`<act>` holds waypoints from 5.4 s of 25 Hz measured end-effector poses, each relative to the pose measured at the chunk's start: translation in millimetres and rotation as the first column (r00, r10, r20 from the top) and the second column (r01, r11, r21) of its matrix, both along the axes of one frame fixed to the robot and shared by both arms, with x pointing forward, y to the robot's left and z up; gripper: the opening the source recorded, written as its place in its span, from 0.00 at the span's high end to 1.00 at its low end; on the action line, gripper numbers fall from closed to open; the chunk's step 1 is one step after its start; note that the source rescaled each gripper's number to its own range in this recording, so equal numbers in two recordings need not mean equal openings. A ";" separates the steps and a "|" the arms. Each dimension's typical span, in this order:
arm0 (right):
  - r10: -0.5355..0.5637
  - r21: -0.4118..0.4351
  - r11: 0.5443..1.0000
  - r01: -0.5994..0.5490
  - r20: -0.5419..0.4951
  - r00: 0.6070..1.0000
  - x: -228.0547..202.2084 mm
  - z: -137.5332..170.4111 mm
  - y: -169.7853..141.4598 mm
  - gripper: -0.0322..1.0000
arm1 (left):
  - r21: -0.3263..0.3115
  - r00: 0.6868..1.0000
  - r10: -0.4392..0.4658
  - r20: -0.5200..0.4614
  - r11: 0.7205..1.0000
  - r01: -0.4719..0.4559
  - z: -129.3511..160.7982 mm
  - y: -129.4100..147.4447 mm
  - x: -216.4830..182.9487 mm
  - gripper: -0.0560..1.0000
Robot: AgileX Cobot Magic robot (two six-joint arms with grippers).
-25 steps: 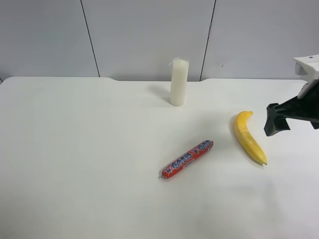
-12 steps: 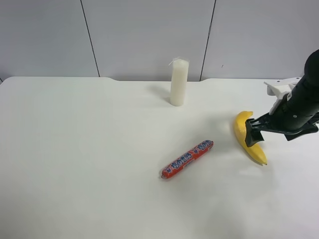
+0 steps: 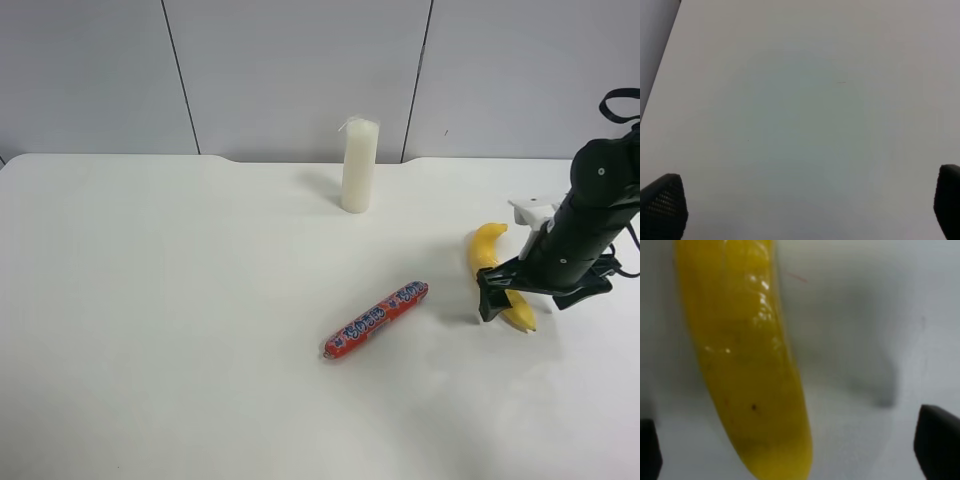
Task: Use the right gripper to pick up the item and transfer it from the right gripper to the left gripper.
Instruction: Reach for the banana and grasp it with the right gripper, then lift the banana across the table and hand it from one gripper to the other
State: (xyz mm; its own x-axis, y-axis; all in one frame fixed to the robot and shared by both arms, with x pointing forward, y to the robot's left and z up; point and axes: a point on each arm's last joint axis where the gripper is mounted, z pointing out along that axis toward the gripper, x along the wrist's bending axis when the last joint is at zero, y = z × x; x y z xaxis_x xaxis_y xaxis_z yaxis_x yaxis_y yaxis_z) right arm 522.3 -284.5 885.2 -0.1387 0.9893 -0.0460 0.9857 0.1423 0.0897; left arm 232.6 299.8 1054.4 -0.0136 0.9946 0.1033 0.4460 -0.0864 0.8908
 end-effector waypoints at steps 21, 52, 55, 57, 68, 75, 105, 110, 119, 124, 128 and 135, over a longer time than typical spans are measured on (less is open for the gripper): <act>0.007 0.000 1.000 -0.007 -0.003 1.000 1.2 -5.6 0.2 0.97 | 0.001 1.000 0.000 0.000 1.000 0.000 0.0 0.1 0.0 0.00; 0.430 -0.025 0.902 -0.431 0.141 0.892 -38.0 99.7 92.9 0.97 | 0.001 1.000 0.000 0.000 1.000 0.000 0.0 0.1 0.0 0.00; 0.529 -0.033 0.847 -0.530 0.137 0.837 -44.3 113.5 118.2 0.97 | 0.001 1.000 0.000 0.000 1.000 0.000 0.0 0.1 0.0 0.00; 0.607 -0.040 0.793 -0.608 0.148 0.781 -50.5 123.1 137.7 0.97 | 0.001 1.000 0.000 0.000 1.000 0.000 0.0 0.1 0.0 0.00; 0.893 -0.045 0.412 -0.910 0.220 0.393 -100.7 151.6 214.0 0.97 | -0.005 0.997 -0.007 -0.078 1.000 0.007 0.0 0.5 12.3 0.00; 0.963 -0.047 0.210 -0.976 0.184 0.198 -139.6 140.6 246.2 0.97 | -0.141 0.968 -0.147 -0.204 0.983 0.120 3.4 -11.5 37.8 0.00; 0.941 -0.035 0.132 -0.991 0.318 0.114 -163.6 138.1 275.8 0.97 | -0.795 0.703 -0.619 -0.350 0.594 0.127 -0.4 -78.1 133.1 0.00; 0.933 -0.038 0.136 -0.990 0.341 0.115 -162.9 139.1 277.7 0.97 | -0.836 0.697 -0.632 -0.338 0.542 0.086 -1.0 -82.0 139.6 0.00; 0.928 -0.043 0.138 -0.990 0.354 0.114 -162.3 139.7 278.7 0.97 | -0.870 0.686 -0.655 -0.317 0.489 0.065 1.5 -85.4 140.4 0.27; 0.926 -0.045 0.137 -0.989 0.359 0.112 -162.1 139.9 279.2 0.97 | -0.886 0.682 -0.666 -0.301 0.460 0.059 3.7 -87.0 139.8 0.70; 0.925 -0.042 0.138 -0.990 0.362 0.114 -162.5 141.0 279.6 0.97 | -0.862 0.681 -0.660 -0.317 0.500 0.082 0.9 -85.2 140.0 0.90; 0.919 -0.041 0.142 -0.989 0.376 0.117 -162.1 141.1 281.1 0.59 | -0.886 0.677 -0.675 -0.295 0.459 0.072 4.2 -87.3 139.4 0.95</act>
